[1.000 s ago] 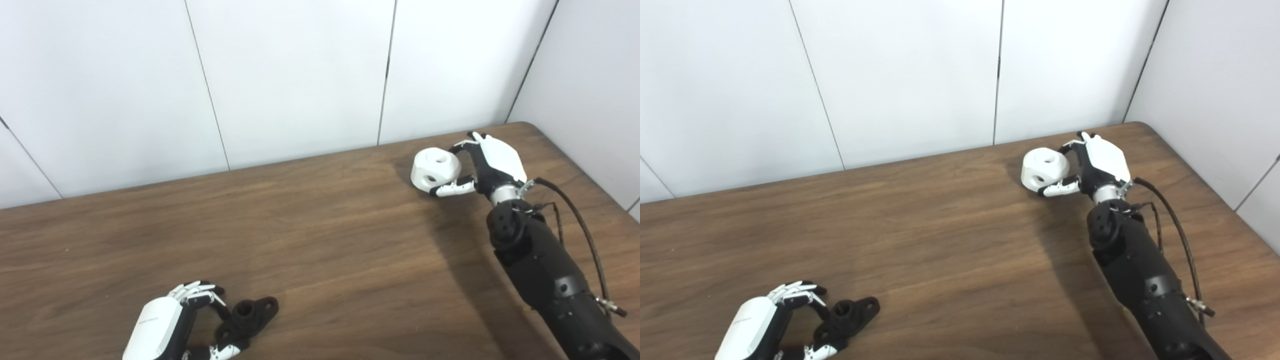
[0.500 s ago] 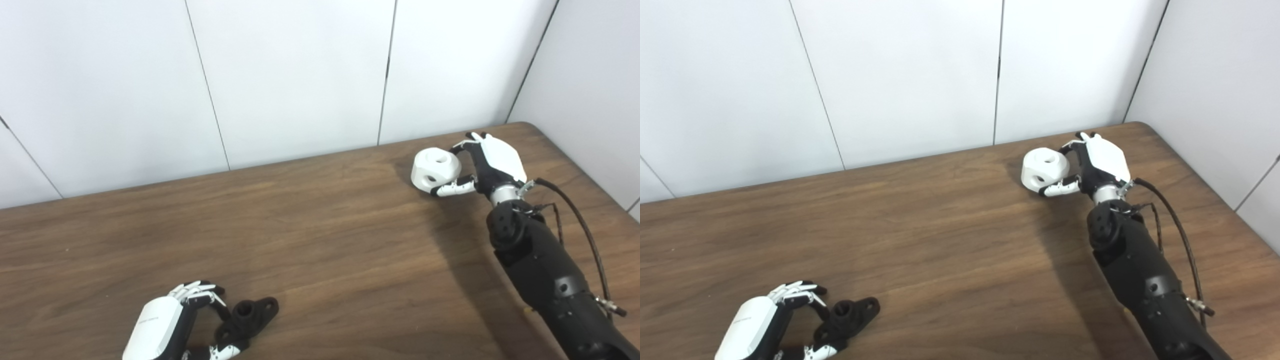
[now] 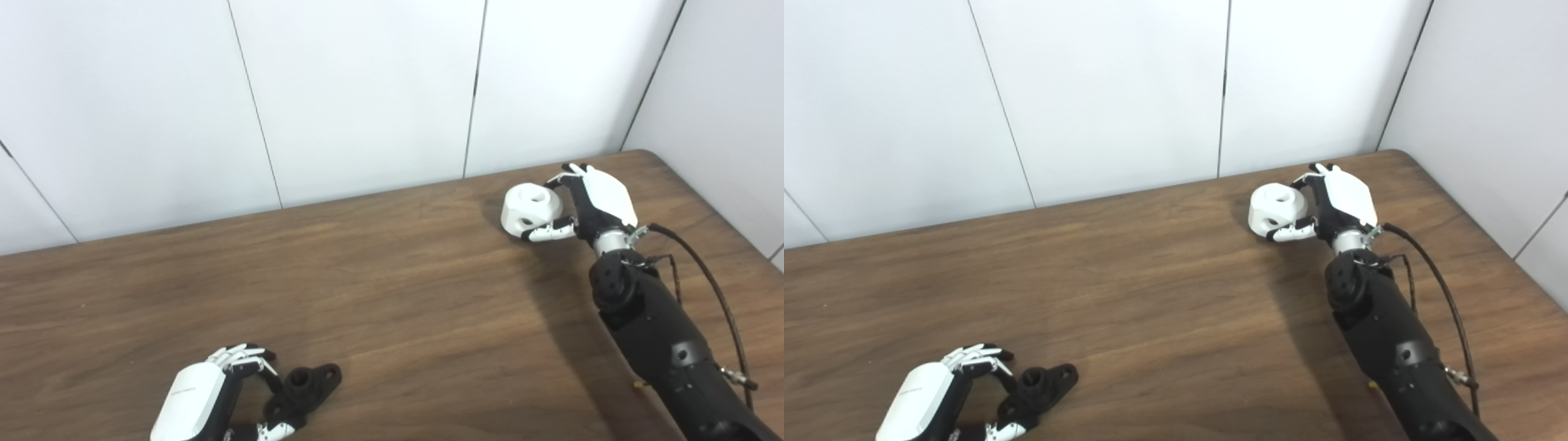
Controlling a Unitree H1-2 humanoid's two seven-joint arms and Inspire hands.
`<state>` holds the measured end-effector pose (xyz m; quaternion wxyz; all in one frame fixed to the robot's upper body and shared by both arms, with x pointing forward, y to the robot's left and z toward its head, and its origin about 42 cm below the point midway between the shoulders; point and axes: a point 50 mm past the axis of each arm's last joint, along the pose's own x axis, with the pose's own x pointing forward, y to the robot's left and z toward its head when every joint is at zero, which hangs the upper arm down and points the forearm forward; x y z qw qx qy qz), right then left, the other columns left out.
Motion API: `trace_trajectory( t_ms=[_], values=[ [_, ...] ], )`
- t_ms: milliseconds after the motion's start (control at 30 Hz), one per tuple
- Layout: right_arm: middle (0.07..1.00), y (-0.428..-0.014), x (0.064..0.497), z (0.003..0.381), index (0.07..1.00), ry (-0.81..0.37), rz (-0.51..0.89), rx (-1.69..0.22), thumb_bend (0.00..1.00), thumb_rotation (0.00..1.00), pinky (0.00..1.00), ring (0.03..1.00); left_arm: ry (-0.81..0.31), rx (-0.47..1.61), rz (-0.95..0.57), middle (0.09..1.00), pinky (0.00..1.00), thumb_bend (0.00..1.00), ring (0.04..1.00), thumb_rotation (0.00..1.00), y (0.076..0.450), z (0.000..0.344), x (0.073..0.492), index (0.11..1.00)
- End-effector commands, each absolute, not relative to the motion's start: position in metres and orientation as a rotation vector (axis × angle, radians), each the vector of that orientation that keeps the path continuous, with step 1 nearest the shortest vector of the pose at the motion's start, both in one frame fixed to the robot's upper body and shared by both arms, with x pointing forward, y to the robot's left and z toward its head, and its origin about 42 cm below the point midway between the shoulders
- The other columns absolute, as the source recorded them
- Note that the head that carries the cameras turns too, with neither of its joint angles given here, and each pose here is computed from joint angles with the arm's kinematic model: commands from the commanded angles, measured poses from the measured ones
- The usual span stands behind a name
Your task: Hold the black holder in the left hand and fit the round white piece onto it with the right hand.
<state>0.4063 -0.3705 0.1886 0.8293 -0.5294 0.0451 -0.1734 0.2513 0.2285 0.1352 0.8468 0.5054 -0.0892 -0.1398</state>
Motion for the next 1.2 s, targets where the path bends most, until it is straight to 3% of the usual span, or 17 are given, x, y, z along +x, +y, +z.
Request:
trace_trajectory(
  t_ms=[0, 767, 800, 867, 1167],
  values=[
    [0.919, -0.3699, 0.4186, 0.2160, 0.644, -0.010, -0.411, -1.122, 0.84, 0.25, 1.00, 0.976, -0.116, 1.122, -0.345, 0.751, 0.88, 0.52, 0.830, 0.05, 0.2361, 0.1249, 0.2457, 0.484],
    [0.906, -0.3669, 0.4198, 0.2142, 0.588, -0.029, -0.432, -1.104, 0.83, 0.21, 1.00, 0.972, -0.108, 1.139, -0.361, 0.753, 0.88, 0.52, 0.831, 0.05, 0.2360, 0.1251, 0.2448, 0.484],
    [0.907, -0.3665, 0.4198, 0.2141, 0.531, -0.029, -0.433, -1.100, 0.65, 0.17, 1.00, 0.972, -0.109, 1.141, -0.362, 0.751, 0.88, 0.52, 0.829, 0.05, 0.2361, 0.1249, 0.2449, 0.483],
    [0.904, -0.3660, 0.4195, 0.2141, 0.498, -0.039, -0.433, -1.094, 0.55, 0.15, 1.00, 0.971, -0.109, 1.143, -0.364, 0.751, 0.88, 0.52, 0.829, 0.05, 0.2363, 0.1246, 0.2447, 0.484],
    [0.849, -0.3639, 0.4183, 0.2132, 0.484, -0.082, -0.441, -1.111, 0.52, 0.13, 1.00, 0.934, -0.109, 1.144, -0.368, 0.753, 0.89, 0.52, 0.835, 0.05, 0.2359, 0.1259, 0.2440, 0.484]
  ],
)
